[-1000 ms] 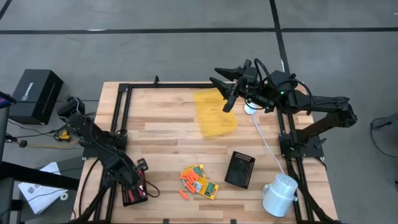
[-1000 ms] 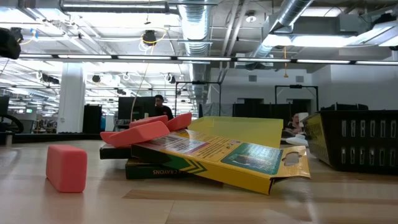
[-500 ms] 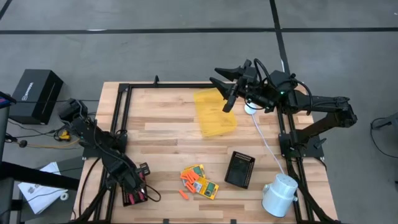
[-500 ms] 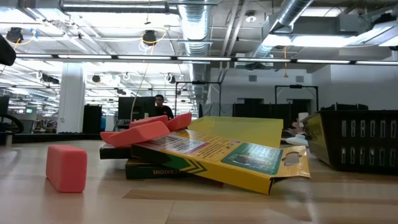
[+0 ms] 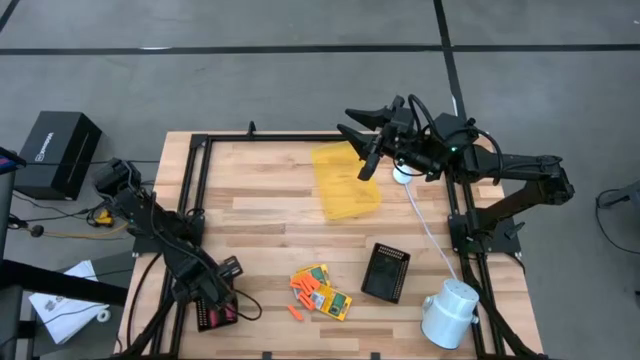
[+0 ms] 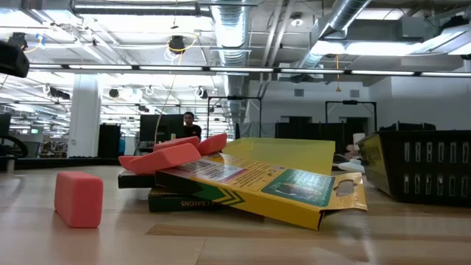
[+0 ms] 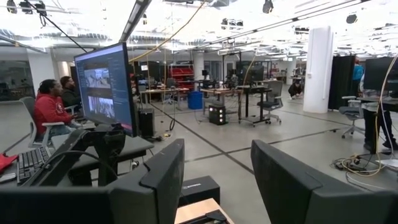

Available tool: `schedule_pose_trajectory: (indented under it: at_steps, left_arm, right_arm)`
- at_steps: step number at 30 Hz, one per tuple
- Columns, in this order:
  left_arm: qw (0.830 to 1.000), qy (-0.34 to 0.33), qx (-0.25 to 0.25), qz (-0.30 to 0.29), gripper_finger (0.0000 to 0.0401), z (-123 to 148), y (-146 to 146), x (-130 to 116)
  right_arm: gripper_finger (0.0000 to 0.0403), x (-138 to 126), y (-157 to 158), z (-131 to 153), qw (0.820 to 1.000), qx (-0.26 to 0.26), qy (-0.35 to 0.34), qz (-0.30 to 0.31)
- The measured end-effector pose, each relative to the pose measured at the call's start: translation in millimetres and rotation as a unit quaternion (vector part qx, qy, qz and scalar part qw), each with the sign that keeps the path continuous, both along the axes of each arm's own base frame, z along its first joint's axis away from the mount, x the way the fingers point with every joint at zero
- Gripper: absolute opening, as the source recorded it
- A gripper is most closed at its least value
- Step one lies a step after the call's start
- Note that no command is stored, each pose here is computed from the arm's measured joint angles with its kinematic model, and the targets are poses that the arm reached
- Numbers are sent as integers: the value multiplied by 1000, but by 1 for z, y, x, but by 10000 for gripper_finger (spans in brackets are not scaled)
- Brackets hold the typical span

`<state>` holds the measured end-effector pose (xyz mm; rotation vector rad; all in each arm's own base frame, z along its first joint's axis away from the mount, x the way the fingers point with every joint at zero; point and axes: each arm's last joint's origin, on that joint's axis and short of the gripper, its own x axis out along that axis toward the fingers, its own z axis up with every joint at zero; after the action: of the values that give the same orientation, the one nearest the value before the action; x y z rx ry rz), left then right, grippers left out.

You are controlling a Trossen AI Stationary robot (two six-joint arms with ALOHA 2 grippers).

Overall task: Pick & Place School Supplies
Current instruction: Put the yellow crayon box into the yellow bin

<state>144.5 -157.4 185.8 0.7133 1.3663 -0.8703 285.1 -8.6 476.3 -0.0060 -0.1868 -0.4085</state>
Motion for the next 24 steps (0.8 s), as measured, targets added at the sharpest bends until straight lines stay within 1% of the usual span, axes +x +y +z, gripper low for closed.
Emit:
schedule_pose_trajectory:
  at_steps: [2, 4, 9, 12, 14, 17, 19, 21, 23, 24]
  left_arm:
    - [1000, 4, 4, 0, 275, 0, 1, -1]
    - [1000, 10, 10, 2, 274, 0, 2, -2]
    - [999, 26, 30, 3, 248, 0, 6, -5]
    - [998, 18, 57, 22, 230, 2, 11, -7]
    - [997, 4, 65, 51, 218, 7, 18, -6]
    - [989, -31, 51, 135, 203, 20, 33, -3]
    - [975, -55, 33, 215, 195, 31, 47, 0]
    - [950, -80, 6, 301, 188, 42, 63, 2]
    - [913, -114, -31, 391, 183, 54, 80, 5]
    - [891, -133, -54, 431, 180, 60, 87, 6]
  right_arm:
    - [178, 0, 0, 0, 1000, -1, 0, 0]
    - [179, 0, 0, 0, 1000, -1, 0, 0]
    - [180, 0, 0, 0, 1000, -7, 2, -2]
    - [181, 0, -1, 2, 1000, -19, -1, -8]
    - [182, -2, -4, 5, 1000, -24, -5, -14]
    - [182, -7, -8, 17, 999, -27, -21, -24]
    - [181, -11, -11, 25, 998, -36, -30, -32]
    - [179, -14, -13, 32, 998, -46, -33, -38]
    - [177, -18, -14, 39, 997, -51, -33, -42]
    - [176, -20, -15, 43, 997, -52, -33, -43]
